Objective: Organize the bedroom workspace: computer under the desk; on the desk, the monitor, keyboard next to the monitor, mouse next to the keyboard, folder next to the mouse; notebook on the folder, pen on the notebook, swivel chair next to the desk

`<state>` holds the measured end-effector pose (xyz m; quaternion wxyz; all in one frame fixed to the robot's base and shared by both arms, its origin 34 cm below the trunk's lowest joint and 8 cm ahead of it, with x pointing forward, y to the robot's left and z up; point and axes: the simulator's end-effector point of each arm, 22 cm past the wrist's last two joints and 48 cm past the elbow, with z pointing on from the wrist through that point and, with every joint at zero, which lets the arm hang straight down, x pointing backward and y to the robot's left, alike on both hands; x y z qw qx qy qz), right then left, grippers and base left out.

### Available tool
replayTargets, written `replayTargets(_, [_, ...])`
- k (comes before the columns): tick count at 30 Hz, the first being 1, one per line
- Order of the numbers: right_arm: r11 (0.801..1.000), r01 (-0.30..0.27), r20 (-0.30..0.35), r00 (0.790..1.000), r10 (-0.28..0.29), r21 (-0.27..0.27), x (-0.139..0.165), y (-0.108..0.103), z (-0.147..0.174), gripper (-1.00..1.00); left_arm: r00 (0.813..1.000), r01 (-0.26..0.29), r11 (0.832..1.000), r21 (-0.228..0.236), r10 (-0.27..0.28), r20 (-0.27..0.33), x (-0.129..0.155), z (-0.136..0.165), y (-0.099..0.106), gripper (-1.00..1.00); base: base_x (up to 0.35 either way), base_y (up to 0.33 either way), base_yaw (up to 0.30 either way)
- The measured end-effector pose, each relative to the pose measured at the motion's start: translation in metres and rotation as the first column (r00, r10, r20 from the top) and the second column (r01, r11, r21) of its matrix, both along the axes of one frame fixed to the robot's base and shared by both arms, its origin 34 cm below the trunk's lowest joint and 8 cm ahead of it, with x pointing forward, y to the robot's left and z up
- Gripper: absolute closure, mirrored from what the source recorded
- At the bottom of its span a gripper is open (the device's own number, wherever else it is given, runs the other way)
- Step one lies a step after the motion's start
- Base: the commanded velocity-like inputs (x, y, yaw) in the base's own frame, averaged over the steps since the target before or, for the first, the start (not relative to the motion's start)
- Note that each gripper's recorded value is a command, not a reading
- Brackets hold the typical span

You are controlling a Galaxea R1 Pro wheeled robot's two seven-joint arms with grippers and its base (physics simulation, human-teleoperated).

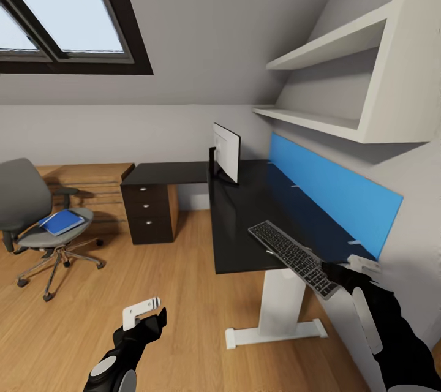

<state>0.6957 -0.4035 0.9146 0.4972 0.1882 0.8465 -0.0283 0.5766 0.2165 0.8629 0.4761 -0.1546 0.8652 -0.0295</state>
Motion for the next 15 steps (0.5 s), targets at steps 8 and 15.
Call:
replayTargets(8, [0.977,0.091,0.054,0.993,-0.103,0.192,-0.015,-0.046,-0.011,-1.0,1.0,0.0,1.0,-0.005,0.0,0.007,0.001,-0.003,-0.002,-1.0,-0.035,-0.02,0.0])
replayTargets(15, [0.854,0.174,0.058,0.971,-0.232,0.491,-0.035,-0.074,-0.053,-1.0,1.0,0.0,1.0,-0.006,0.0,0.01,0.002,-0.012,-0.002,-1.0,0.0,0.0,0.0])
